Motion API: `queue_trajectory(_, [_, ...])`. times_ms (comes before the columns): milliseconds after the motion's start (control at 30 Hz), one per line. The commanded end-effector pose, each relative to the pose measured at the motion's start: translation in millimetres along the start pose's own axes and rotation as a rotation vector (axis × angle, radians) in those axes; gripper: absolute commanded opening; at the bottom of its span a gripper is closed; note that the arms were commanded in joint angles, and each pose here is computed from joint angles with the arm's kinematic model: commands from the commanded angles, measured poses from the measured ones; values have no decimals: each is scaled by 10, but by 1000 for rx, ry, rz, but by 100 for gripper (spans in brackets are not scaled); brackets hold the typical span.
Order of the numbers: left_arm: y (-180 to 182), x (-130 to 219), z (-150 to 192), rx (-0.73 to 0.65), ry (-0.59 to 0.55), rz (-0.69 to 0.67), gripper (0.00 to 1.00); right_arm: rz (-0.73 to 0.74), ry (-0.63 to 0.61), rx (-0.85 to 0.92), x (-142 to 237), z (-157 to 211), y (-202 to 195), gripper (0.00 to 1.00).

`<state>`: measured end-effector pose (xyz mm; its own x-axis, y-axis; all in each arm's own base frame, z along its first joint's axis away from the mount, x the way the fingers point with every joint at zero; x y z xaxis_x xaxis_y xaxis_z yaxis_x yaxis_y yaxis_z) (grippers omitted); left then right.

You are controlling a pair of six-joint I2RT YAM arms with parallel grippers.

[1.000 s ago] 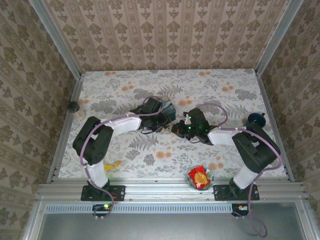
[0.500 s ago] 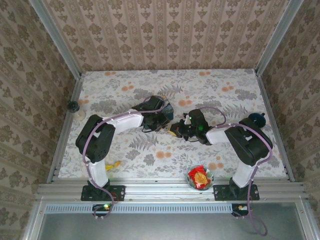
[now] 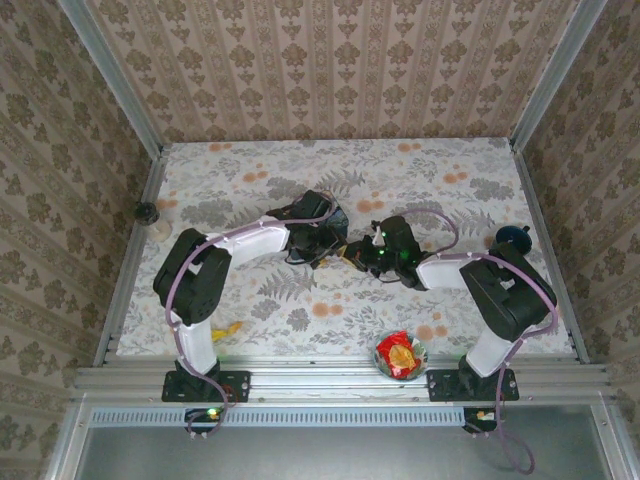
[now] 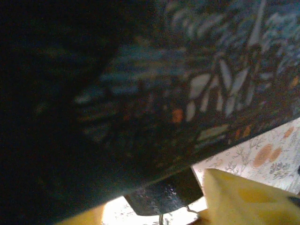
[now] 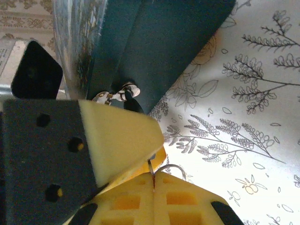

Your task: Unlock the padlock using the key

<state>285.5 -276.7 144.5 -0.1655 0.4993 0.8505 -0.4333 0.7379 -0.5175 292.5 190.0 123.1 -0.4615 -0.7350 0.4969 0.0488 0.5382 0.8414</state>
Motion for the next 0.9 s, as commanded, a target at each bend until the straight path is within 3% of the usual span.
queue_trajectory(0, [41, 116, 219, -58, 87, -4, 70, -52, -140, 37, 47, -169, 135, 0])
queue_trajectory(100, [72, 156, 176, -51, 45, 19, 72, -50, -135, 30, 31, -162, 120, 0])
queue_trajectory(200, [123, 170, 152, -37, -3, 54, 89, -47, -131, 27, 7, -145, 121, 0])
queue_trajectory(267, [148, 172, 130, -32, -38, 82, 90, -47, -130, 26, -3, -133, 132, 0])
queue_trajectory(467, [245, 177, 58, 17, -150, 145, 85, -34, -130, 9, -21, -76, 116, 0])
queue_trajectory(600, [266, 144, -9, 42, -205, 178, 76, -22, -126, 0, -34, -25, 105, 0])
queue_trajectory(867, [224, 196, -104, 26, -334, 233, 74, 6, -113, -4, -60, 105, 82, 0])
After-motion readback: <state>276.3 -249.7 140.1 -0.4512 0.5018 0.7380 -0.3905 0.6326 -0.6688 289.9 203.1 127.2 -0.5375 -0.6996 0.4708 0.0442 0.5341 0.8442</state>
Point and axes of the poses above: each hand's point on the last joint's axis, 136 mm out from that joint toward the fingers, its own x axis back along the fingers, its own y axis along the line the jaws close on, z = x × y, the point moved 10 cm from there along x, back along the fingers, and after that the axes turned 6 degrees about x, right-handed, at the moved point
